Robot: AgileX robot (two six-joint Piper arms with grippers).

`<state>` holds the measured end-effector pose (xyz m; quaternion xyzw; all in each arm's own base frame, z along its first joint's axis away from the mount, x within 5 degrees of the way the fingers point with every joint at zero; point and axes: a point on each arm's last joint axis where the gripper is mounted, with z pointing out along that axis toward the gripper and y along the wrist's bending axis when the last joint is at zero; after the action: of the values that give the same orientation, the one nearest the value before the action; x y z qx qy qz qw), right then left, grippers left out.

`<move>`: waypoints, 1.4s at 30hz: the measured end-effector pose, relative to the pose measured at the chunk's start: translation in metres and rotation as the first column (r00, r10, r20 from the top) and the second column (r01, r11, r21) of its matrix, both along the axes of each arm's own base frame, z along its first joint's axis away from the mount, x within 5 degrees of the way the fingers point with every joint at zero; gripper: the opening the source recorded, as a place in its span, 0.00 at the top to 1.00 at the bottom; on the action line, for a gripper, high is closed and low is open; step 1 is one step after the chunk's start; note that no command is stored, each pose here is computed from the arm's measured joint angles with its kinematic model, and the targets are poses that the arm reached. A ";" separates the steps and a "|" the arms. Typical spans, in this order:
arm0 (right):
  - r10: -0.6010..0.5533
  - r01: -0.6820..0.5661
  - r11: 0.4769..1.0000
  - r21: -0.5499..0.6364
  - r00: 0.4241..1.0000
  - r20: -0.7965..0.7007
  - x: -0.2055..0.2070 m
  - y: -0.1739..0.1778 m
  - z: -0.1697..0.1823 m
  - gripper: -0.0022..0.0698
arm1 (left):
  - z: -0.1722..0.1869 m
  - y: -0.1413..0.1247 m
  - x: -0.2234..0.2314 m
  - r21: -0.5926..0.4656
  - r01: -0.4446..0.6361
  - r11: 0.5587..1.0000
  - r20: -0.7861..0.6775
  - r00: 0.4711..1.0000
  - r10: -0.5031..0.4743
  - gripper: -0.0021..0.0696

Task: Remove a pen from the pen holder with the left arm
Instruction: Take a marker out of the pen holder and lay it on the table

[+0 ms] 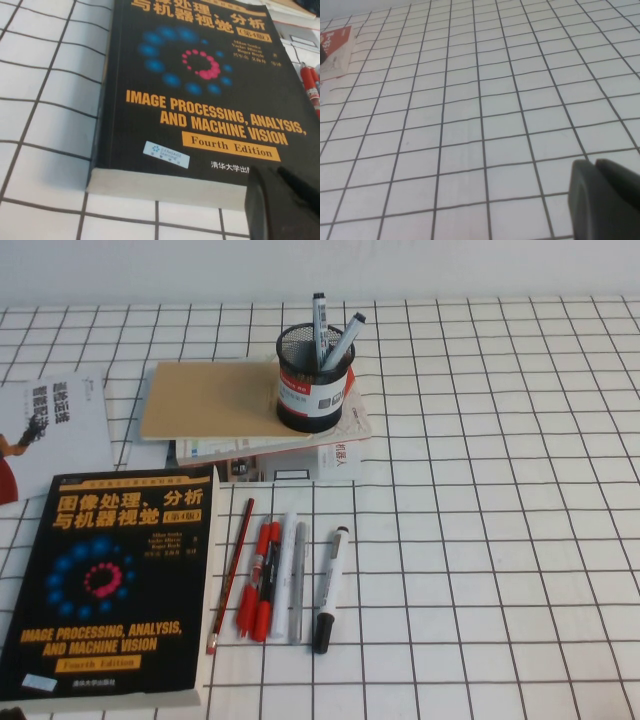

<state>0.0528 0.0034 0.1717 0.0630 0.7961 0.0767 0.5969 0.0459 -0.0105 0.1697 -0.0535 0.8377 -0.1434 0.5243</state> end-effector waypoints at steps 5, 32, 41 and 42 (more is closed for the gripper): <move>0.000 0.000 1.000 0.000 1.000 0.000 0.000 0.000 0.000 0.99 | 0.001 0.000 0.003 -0.014 -0.005 1.000 0.055 0.998 0.005 0.97; 0.000 0.000 1.000 0.000 1.000 0.000 0.000 0.000 0.000 0.99 | 0.002 0.000 0.006 0.201 0.056 0.978 0.155 0.984 -0.088 0.97; 0.000 0.000 1.000 0.000 1.000 0.000 0.000 0.000 0.000 0.99 | 0.002 0.000 0.006 0.224 0.062 0.973 0.158 0.983 -0.099 0.97; 0.000 0.000 1.000 0.000 1.000 0.000 0.000 0.000 0.000 0.99 | 0.002 0.000 0.006 0.224 0.062 0.973 0.158 0.983 -0.099 0.97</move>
<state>0.0528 0.0034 0.1717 0.0630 0.7961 0.0767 0.5969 0.0514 -0.0105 0.1721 0.0508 0.8027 -0.0759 0.5893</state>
